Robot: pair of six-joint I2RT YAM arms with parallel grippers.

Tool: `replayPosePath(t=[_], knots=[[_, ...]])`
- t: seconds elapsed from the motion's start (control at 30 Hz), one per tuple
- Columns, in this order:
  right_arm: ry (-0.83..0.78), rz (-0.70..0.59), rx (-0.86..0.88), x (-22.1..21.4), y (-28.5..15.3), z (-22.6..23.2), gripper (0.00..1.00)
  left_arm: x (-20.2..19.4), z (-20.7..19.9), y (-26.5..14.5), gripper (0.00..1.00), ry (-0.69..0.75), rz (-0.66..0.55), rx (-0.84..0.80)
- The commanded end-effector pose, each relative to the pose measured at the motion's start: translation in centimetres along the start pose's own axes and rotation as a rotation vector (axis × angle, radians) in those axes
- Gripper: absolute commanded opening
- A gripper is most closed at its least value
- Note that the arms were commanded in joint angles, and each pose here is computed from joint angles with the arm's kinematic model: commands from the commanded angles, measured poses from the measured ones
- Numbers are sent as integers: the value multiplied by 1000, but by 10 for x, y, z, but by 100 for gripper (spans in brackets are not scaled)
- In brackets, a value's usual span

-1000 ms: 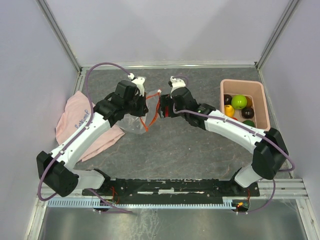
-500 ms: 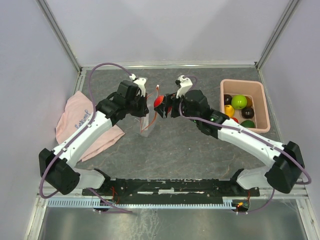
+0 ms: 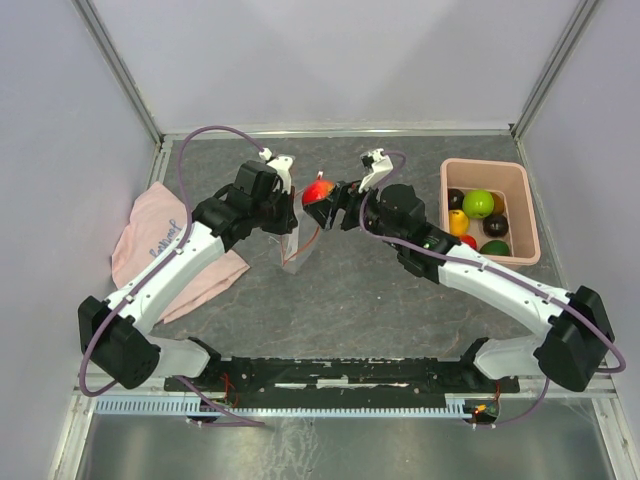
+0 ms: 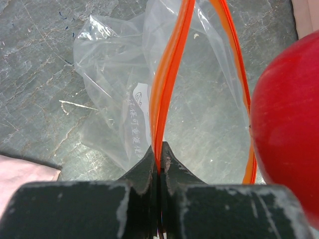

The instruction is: Place the food in the zip-top bag and seal the zipper

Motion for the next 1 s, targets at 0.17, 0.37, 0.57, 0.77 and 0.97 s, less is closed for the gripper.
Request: replayPosePath(t=[0.17, 0.37, 0.57, 0.77, 0.97], knots=[[73, -24, 100, -5, 21, 10, 63, 13, -4, -5, 3, -4, -60, -27], [64, 14, 36, -25, 30, -12, 63, 14, -4, -6, 3, -7, -66, -29], [-7, 50, -84, -44, 28, -44, 63, 15, -4, -8, 3, -10, -77, -23], [-58, 134, -15, -62, 38, -44, 63, 15, -9, -8, 3, -9, -78, -59], [-123, 191, 69, -73, 43, -39, 64, 15, -12, -7, 3, -10, -78, -81]])
Point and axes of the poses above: each gripper's point midway between its finger pads, its own y axis out along the fingers, its own z axis along the line the jaws close on, x = y × z, the point moved 4 cm from there along -y, back along the fingers, and after that the axes turned 13 degrees about y, right-handed, at the moved point
